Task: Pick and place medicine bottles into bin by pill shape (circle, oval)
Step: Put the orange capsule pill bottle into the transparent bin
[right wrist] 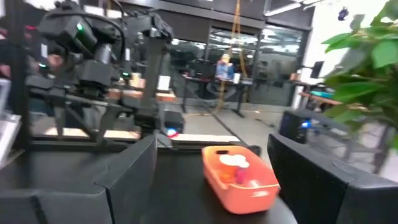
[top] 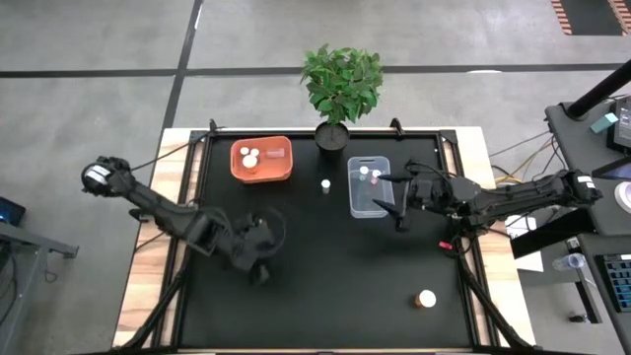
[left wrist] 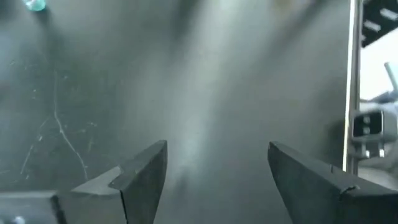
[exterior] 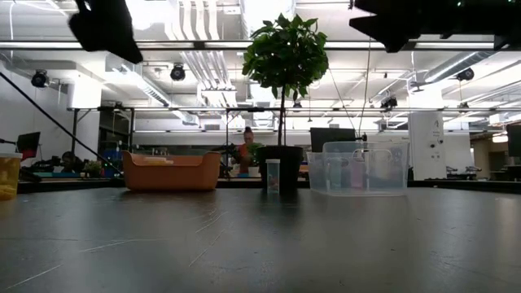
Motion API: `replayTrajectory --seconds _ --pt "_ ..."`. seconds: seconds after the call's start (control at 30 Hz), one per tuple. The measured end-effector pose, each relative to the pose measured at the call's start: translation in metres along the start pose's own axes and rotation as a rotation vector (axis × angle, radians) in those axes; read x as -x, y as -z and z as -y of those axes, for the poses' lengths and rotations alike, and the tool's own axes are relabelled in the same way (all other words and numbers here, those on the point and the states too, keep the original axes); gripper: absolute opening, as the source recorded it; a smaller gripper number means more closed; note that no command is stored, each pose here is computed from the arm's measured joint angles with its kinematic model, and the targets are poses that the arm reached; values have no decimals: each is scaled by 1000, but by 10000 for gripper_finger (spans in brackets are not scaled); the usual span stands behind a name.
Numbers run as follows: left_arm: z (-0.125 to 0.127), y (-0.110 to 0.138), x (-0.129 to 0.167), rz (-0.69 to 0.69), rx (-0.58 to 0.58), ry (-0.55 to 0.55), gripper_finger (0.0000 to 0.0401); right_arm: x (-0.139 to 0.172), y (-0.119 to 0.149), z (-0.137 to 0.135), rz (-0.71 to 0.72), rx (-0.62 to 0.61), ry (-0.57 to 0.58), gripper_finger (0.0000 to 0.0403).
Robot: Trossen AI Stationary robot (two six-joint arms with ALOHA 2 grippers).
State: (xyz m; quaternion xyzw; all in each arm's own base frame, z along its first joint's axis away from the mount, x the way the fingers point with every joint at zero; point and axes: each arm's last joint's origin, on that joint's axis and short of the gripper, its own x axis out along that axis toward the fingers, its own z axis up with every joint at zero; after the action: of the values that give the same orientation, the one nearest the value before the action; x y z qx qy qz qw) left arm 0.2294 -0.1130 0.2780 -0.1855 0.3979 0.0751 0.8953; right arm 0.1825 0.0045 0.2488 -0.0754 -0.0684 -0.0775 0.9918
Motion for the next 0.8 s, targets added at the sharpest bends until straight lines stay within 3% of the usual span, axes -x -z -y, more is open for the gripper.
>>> replayTrajectory --seconds 0.17,0.47,0.67,0.8 --pt "15 15 6 31 -71 -5 261 2 -3 -9 23 -56 -49 297" --pt "17 19 7 106 -221 -80 261 3 -6 -14 44 -146 -74 297" --pt "12 20 4 174 -398 -211 261 4 -6 -18 34 -243 -100 297" --pt "6 16 7 267 -499 -369 261 6 -7 -22 33 -285 -126 297"
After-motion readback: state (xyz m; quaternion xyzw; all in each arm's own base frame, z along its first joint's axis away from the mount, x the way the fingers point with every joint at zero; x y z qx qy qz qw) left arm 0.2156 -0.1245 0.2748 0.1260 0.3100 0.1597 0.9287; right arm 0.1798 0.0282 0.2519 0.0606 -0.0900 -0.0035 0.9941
